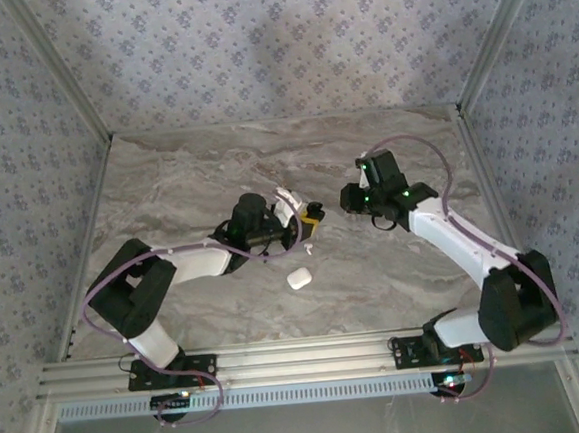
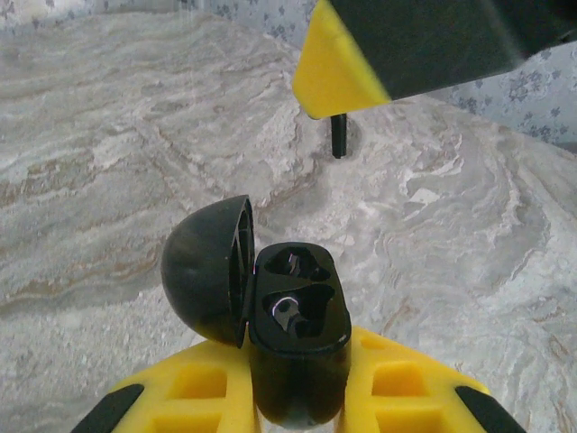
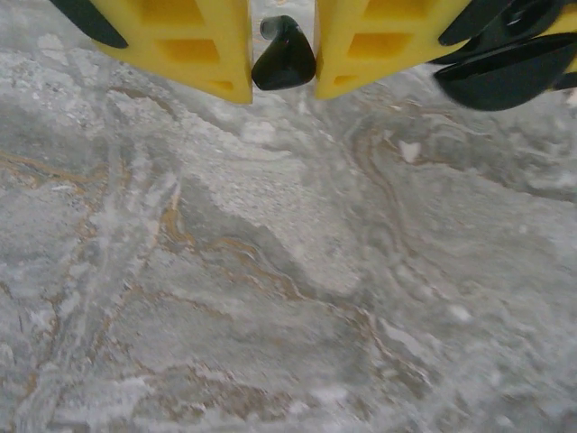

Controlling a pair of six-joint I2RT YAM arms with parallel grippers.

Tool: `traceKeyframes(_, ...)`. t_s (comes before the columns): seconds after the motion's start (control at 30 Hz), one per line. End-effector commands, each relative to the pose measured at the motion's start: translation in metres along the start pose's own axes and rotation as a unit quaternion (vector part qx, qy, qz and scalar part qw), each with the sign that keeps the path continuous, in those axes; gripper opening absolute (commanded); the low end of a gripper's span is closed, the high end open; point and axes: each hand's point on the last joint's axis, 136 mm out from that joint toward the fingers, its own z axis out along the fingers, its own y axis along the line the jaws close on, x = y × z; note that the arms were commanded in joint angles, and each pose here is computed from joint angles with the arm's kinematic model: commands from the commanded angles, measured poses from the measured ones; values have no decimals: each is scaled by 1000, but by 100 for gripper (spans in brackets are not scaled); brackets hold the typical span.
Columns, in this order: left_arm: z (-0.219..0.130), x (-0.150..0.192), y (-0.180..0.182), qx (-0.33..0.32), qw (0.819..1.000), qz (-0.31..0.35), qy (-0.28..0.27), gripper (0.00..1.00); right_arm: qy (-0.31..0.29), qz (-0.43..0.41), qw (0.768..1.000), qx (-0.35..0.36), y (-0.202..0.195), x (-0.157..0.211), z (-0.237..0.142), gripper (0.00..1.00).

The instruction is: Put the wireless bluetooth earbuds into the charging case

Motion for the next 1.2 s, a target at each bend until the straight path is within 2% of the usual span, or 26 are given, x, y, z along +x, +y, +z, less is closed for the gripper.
traceKeyframes(0.0,8,-21,-3,4,999,22,-29,16,-51,17,998,-22,11,-14,-14,23)
traceKeyframes(0.17,14,-26,-5,9,999,11,-40,16,-92,25,994,-47,22,-22,-25,23)
traceKeyframes(0.37,15,-32,-3,6,999,2,-54,16,-112,36,991,-68,29,-22,-31,23)
traceKeyframes(1.17,15,-46,-5,6,997,5,-81,16,-109,45,987,-110,54,-24,-18,23)
